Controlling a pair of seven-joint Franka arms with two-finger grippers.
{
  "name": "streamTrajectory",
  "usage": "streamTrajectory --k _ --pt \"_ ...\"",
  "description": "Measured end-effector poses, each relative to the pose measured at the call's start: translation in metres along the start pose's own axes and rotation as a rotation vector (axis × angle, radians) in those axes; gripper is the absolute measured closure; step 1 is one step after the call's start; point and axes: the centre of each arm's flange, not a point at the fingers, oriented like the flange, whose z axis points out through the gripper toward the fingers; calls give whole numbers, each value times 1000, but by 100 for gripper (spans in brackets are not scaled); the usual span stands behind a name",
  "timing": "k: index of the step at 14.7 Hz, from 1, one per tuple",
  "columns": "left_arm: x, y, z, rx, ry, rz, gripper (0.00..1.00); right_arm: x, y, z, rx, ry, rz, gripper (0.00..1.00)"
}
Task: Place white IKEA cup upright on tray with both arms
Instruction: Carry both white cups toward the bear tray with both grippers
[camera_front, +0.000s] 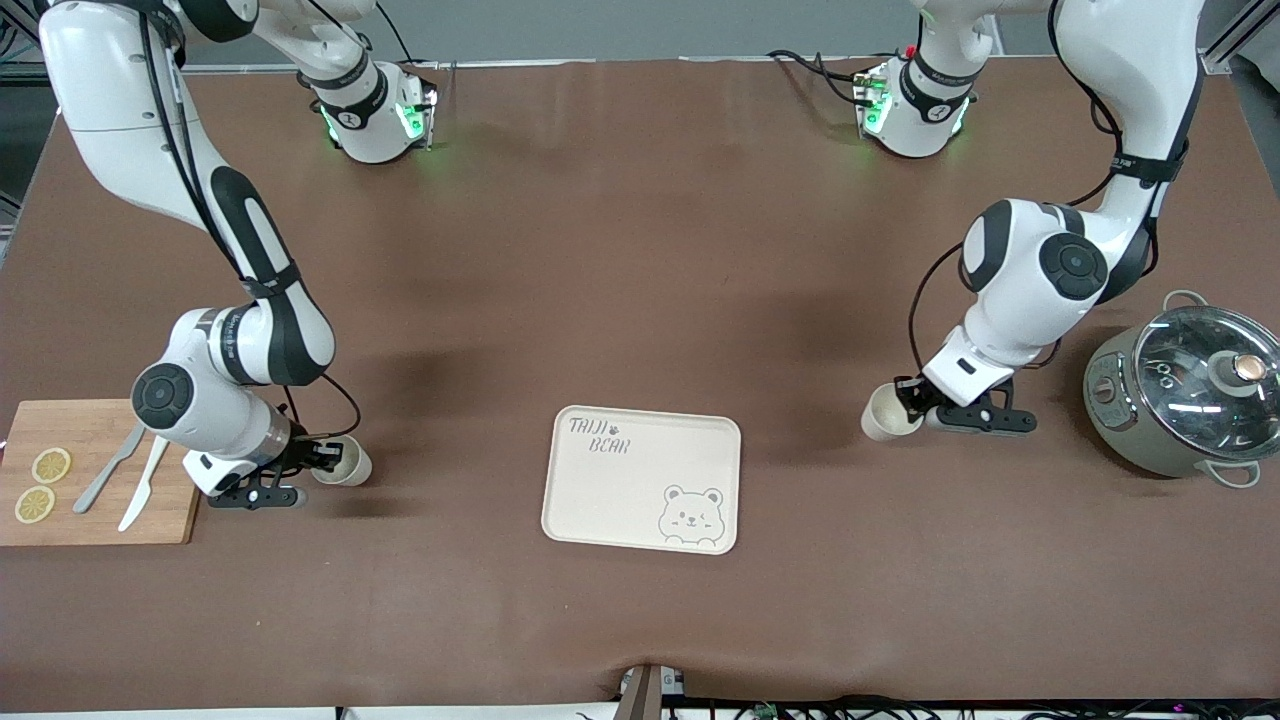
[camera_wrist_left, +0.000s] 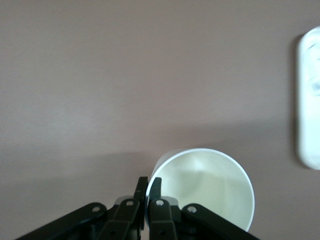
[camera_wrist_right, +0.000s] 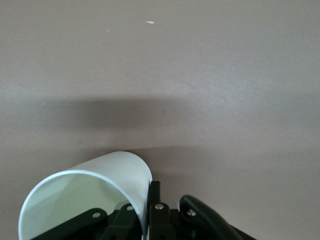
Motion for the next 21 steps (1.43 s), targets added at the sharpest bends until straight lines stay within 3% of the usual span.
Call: streamTrajectory --k 5,14,21 --pt "20 86 7 -39 -24 -123 95 19 -73 -52 12 -78 136 96" --pt "27 196 50 -64 -19 -264 95 10 -230 -110 105 -41 391 96" --pt "23 238 86 -43 -11 -257 95 -10 -320 -81 135 -32 472 96"
